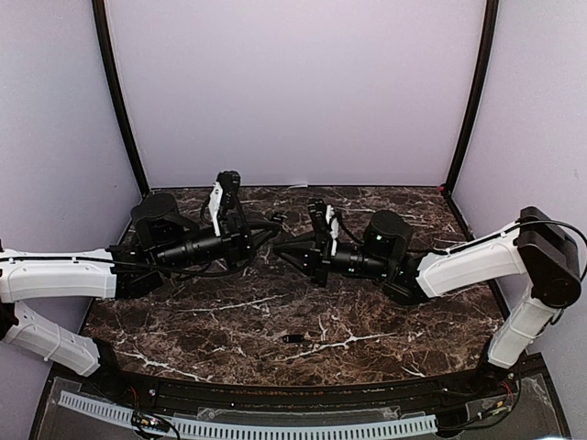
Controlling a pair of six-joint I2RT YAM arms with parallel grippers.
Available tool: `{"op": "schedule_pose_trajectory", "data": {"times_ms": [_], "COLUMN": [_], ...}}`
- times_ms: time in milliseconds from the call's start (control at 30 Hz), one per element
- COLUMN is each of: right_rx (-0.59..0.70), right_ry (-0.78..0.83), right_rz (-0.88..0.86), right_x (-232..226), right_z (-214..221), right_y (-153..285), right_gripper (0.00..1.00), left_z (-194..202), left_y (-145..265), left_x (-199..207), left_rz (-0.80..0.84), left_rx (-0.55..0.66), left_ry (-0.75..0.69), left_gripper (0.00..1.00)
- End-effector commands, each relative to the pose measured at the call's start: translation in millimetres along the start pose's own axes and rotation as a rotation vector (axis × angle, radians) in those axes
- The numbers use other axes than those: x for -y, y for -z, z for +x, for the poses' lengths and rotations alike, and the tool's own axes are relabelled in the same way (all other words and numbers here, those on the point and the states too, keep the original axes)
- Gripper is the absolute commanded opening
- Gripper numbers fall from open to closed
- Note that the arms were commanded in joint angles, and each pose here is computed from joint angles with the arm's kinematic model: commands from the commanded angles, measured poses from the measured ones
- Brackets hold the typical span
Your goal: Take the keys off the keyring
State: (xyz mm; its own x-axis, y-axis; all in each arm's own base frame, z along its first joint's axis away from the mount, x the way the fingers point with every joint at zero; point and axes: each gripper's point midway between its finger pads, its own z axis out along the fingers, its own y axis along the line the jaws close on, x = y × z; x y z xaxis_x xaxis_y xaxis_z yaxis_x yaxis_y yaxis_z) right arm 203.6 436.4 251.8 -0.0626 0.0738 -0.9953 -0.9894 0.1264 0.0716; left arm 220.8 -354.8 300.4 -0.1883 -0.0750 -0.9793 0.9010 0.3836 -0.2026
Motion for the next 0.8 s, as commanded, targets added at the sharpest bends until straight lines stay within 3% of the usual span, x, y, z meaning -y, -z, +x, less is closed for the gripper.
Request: {"op": "schedule_pose_trajectory", "data": {"times_ms": [0,233,767], "right_rx": [0.066,-0.018,-0.152], "right_ry": [0.035,-0.004,-0.182], "right_rz": [-0.010,-0.077,-0.201], "right_x": [-4,-16,-35], "right_z": [-26,-10,-25], "right_y": [-3,0,-7], "right_gripper": [0.00,0.00,0.00], "left_z": [-4,-6,-13], "left_y": [-1,5,12], "left_x": [4,-11,-30], "left_rz": [0.012,-0.087,-0.210], "left_rx": [0.000,-0.015,-0.043], "left_ry": [-0.002,-0.088,-0.274], "left_gripper": [0.00,0.00,0.00]}}
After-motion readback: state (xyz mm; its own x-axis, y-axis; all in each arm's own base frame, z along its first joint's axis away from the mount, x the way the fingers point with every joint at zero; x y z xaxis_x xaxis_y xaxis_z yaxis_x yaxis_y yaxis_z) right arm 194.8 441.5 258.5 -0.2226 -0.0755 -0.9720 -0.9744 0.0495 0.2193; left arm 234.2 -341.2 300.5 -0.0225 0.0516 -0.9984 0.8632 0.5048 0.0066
